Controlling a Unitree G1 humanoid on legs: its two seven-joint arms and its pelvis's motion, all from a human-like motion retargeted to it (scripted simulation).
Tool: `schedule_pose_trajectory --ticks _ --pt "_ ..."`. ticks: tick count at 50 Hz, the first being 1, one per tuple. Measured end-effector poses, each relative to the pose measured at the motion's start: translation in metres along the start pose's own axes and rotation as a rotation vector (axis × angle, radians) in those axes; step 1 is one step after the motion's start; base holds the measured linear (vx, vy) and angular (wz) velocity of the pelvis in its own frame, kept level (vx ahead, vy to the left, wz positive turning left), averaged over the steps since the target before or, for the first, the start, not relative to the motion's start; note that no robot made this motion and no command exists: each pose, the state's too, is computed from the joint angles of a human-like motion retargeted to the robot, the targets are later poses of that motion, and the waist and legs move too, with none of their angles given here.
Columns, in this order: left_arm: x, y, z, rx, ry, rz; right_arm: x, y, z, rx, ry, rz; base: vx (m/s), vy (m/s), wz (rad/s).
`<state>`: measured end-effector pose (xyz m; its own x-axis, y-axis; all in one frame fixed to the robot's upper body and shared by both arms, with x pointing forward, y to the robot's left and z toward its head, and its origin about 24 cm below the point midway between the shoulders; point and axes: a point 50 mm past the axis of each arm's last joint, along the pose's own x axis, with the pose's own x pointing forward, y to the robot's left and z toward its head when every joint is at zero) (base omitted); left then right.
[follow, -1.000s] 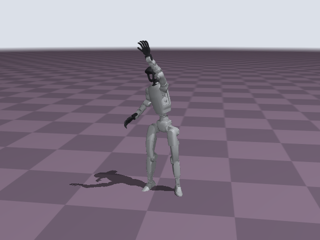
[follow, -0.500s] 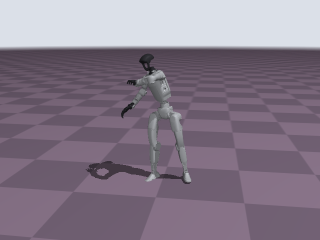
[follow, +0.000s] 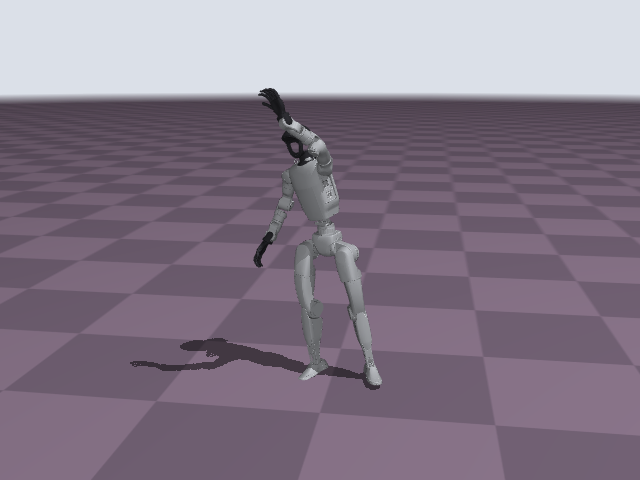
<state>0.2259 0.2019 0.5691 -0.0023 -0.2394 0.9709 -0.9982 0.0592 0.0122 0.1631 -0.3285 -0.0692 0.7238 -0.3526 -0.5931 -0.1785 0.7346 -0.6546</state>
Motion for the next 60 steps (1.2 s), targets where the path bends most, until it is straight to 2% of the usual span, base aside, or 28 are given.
schedule_pose_trajectory --ticks 4,7,10,13,17,18,20,21,22,23,24,27,32,35,38,42,47,50,55,57,60 --pt "-0.041 -0.037 0.129 -0.392 -0.404 -0.115 0.005 0.002 0.017 -0.047 -0.046 0.054 -0.15 0.2 0.49" --pt "-0.101 -0.041 0.214 -0.618 -0.738 -0.244 0.012 0.0 0.045 -0.136 -0.139 0.081 -0.17 0.28 0.36" --pt "-0.166 -0.032 0.269 -0.721 -1.079 -0.359 0.017 -0.001 0.083 -0.2 -0.271 0.082 -0.14 0.29 0.11" --pt "-0.212 -0.023 0.288 -0.769 -1.28 -0.398 0.017 0.004 0.115 -0.204 -0.393 0.067 -0.1 0.25 -0.14" --pt "-0.217 -0.018 0.275 -0.836 -1.247 -0.378 0.012 0.01 0.13 -0.134 -0.459 0.04 -0.01 0.17 -0.33" --pt "-0.213 -0.015 0.27 -0.964 -1.167 -0.457 0.012 0.012 0.127 -0.105 -0.447 0.037 0.07 0.08 -0.4" --pt "-0.195 -0.019 0.254 -1.003 -1.066 -0.523 0.011 0.015 0.112 -0.08 -0.398 0.047 0.12 0.04 -0.34" --pt "-0.181 -0.025 0.243 -0.945 -1.02 -0.53 0.01 0.016 0.1 -0.077 -0.359 0.057 0.15 0.0 -0.26" --pt "-0.165 -0.033 0.228 -0.791 -0.995 -0.493 0.009 0.016 0.087 -0.081 -0.319 0.065 0.17 -0.02 -0.2" --pt "-0.14 -0.044 0.206 -0.448 -1.007 -0.365 0.007 0.012 0.071 -0.097 -0.276 0.069 0.17 -0.04 -0.17" --pt "-0.12 -0.051 0.183 -0.271 -0.949 -0.31 0.005 0.011 0.057 -0.105 -0.232 0.074 0.17 -0.06 -0.16" --pt "-0.064 -0.059 0.111 0.018 -0.634 -0.245 0.001 0.015 0.024 -0.108 -0.114 0.091 0.15 -0.07 -0.15" --pt "0.001 -0.009 -0.009 0.351 -0.088 -0.113 -0.007 0.022 -0.008 -0.09 -0.002 0.106 0.05 -0.03 -0.07" --pt "0.012 0.016 -0.032 0.398 0.002 -0.087 -0.011 0.027 -0.016 -0.078 0.022 0.111 0.0 0.0 0.0" --pt "0.011 0.01 -0.008 0.321 -0.127 -0.096 -0.013 0.034 -0.016 -0.066 0.023 0.125 -0.07 0.02 0.2" --pt "-0.023 -0.029 0.074 0.055 -0.432 -0.143 -0.011 0.043 -0.011 -0.067 0.016 0.175 -0.09 0.06 0.59" --pt "-0.132 -0.059 0.192 -0.425 -0.822 -0.292 0.003 0.039 0.017 -0.118 -0.054 0.211 -0.13 0.14 0.91" --pt "-0.216 -0.062 0.233 -0.701 -0.963 -0.482 0.014 0.037 0.051 -0.159 -0.148 0.181 -0.17 0.18 0.82" --pt "-0.326 -0.063 0.23 -0.87 -1.018 -0.79 0.017 0.048 0.107 -0.181 -0.352 0.128 -0.17 0.12 0.62" --pt "-0.331 -0.066 0.212 -0.831 -0.976 -0.804 0.014 0.046 0.118 -0.173 -0.406 0.105 -0.1 0.04 0.38" --pt "-0.302 -0.075 0.179 -0.693 -0.885 -0.746 0.01 0.044 0.114 -0.143 -0.418 0.089 -0.02 0.01 0.08"
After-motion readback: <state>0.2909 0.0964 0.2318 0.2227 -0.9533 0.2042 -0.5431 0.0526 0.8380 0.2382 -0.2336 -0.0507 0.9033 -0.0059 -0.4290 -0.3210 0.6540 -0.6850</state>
